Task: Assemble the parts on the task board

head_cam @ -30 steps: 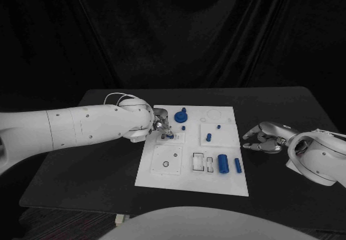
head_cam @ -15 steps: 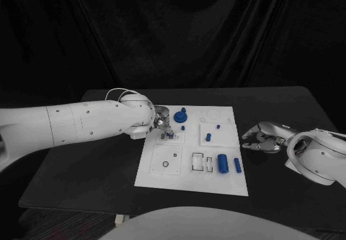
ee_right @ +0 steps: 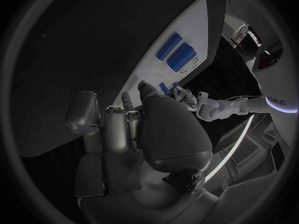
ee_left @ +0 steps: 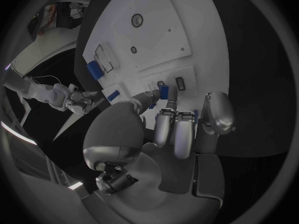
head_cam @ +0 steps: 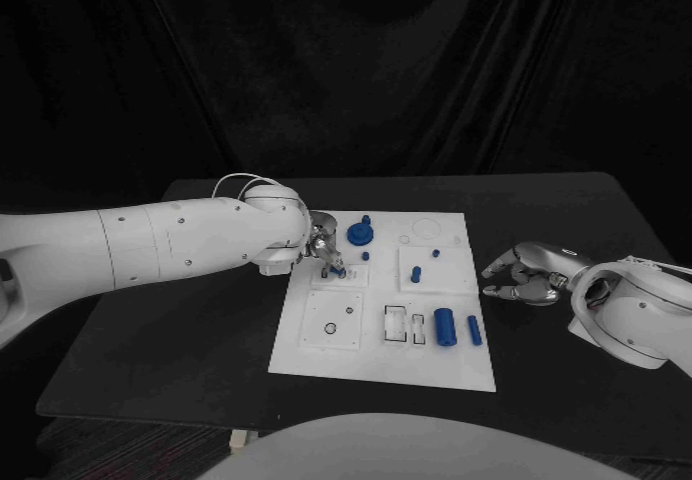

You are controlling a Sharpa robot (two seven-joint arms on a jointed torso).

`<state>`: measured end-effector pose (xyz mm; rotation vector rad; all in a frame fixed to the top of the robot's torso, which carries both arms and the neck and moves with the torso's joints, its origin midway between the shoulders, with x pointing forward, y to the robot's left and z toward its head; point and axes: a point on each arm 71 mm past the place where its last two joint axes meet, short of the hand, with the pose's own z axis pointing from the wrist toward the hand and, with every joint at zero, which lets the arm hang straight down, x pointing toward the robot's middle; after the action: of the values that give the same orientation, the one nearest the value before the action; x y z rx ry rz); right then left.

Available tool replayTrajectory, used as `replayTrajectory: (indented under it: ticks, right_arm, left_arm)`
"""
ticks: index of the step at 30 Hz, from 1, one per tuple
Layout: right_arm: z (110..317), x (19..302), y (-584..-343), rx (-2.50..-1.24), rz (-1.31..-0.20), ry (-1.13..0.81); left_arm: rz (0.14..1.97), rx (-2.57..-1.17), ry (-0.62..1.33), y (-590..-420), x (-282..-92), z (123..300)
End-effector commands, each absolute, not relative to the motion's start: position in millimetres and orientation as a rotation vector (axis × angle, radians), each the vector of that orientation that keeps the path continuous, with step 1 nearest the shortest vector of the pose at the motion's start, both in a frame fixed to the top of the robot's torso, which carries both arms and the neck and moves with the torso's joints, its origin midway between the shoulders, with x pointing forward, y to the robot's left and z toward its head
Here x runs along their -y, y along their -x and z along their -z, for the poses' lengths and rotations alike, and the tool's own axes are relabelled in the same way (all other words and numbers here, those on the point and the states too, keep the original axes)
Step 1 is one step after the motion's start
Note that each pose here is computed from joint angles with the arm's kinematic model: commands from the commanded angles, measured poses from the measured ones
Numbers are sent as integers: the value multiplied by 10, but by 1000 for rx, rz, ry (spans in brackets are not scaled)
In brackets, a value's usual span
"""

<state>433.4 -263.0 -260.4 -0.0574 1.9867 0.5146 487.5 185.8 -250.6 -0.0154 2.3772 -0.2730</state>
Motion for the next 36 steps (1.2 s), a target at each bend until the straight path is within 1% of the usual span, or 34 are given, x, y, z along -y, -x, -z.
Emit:
replayTrajectory:
  ticks: [1, 23, 36]
  right_arm:
    - [2616, 2634, -4331, -1992, -506, 55]
    - [2625, 2630, -4330, -1993, -507, 56]
    - [2627, 2630, -4330, -1993, -507, 55]
  left_arm:
    - [244, -2420, -14, -4864, -1847, 2522]
    - [214, -2446, -32, -4881, -1827, 2545]
    - [232, -2436, -30, -4896, -1807, 2544]
